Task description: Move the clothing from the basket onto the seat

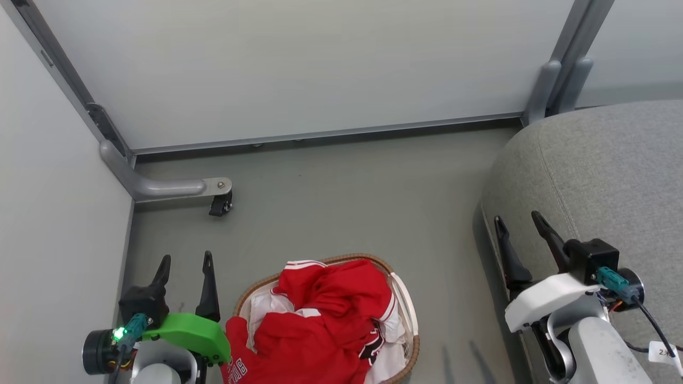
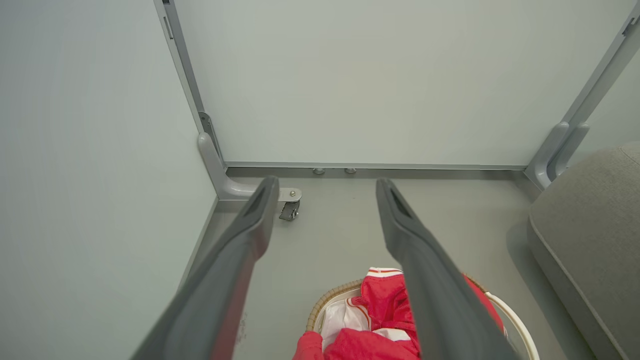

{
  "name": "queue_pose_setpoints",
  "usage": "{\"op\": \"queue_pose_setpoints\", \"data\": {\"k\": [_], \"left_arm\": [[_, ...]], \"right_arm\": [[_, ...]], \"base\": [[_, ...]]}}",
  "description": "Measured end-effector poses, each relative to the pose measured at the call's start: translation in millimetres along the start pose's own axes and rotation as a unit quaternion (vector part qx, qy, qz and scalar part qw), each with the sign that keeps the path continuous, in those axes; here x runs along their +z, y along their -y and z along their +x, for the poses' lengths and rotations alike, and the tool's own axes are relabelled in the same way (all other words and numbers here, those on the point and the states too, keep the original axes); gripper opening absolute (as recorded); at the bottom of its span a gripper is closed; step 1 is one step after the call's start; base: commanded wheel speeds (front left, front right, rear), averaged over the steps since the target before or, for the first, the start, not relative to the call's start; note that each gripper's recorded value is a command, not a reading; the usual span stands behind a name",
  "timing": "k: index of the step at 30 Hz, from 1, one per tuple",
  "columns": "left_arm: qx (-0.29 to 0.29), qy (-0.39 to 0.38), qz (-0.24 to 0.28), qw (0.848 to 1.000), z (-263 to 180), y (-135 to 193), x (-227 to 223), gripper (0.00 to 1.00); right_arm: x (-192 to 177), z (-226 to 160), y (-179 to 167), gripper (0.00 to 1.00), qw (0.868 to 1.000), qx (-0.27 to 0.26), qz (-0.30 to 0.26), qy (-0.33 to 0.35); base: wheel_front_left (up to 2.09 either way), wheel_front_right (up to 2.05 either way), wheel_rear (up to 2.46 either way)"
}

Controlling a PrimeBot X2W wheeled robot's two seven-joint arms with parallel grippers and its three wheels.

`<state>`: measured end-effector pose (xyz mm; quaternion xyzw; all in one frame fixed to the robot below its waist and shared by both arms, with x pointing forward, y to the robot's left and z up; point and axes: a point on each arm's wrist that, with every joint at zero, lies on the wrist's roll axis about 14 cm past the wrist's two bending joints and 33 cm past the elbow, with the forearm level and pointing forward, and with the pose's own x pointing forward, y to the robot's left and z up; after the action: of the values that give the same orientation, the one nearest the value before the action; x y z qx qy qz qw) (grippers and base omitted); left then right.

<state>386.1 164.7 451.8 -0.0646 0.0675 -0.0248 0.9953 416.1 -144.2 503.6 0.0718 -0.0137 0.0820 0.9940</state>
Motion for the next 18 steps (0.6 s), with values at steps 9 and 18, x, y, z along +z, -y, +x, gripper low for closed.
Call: {"op": "queue_pose_setpoints", "data": {"k": [9,18], "left_arm": [[-0.039,-0.009,0.033,0.999,28.3,11.2,-8.7,1.00],[-0.089,-0.053,0.050,0.993,65.0,29.1,-43.9,1.00]], "right_arm": [[2.6,29.9,-3.7,1.00,0.999,0.016,-0.041,0.014],[-9.5,64.8,4.1,1.00,0.996,0.021,-0.082,0.014]], "base": [[0.00,0.00,0.00],[0.00,0.00,0.00]]}}
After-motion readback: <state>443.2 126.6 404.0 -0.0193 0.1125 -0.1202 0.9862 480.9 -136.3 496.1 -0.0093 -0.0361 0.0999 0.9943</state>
